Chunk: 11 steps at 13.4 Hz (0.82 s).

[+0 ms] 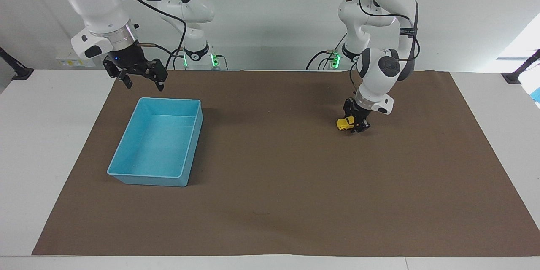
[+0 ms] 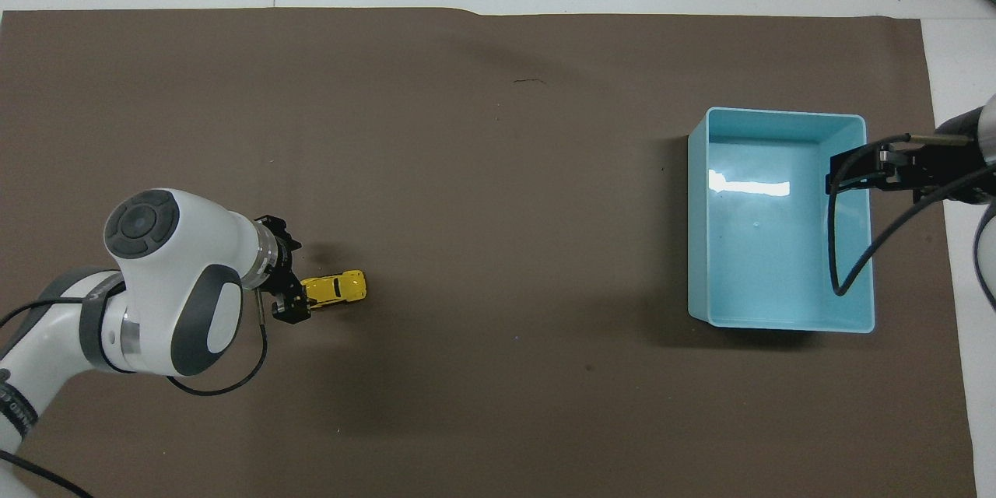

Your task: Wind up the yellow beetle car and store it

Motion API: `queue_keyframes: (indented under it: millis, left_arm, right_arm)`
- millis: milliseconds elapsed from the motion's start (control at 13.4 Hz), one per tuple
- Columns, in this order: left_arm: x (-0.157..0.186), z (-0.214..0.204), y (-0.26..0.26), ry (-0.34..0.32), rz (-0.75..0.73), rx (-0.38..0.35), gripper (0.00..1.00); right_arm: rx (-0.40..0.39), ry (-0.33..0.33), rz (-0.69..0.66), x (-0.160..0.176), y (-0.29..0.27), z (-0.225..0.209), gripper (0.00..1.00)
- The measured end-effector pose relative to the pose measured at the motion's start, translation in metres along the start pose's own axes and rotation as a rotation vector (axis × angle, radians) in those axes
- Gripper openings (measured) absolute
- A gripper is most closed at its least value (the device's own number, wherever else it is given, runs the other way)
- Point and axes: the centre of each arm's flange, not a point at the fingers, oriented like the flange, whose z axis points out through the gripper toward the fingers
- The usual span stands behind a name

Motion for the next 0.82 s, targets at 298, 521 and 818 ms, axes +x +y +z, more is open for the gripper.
queue_keyframes:
  millis: [298,521,818]
  left_arm:
    - [-0.01,-0.023,0.007,-0.007,-0.003,-0.001,1.0]
    - [-0.01,-0.02,0.008,-0.004,-0.002,0.001,1.0]
    - [-0.016,-0.035,0.017,-0.019,0.051,-0.03,1.0]
  right_arm:
    - [0.0,0.0,0.0,0.0,0.0,0.0,1.0]
    - [0.0,0.0,0.0,0.0,0.0,0.0,1.0]
    - [0.0,0.0,0.0,0.0,0.0,0.0,1.0]
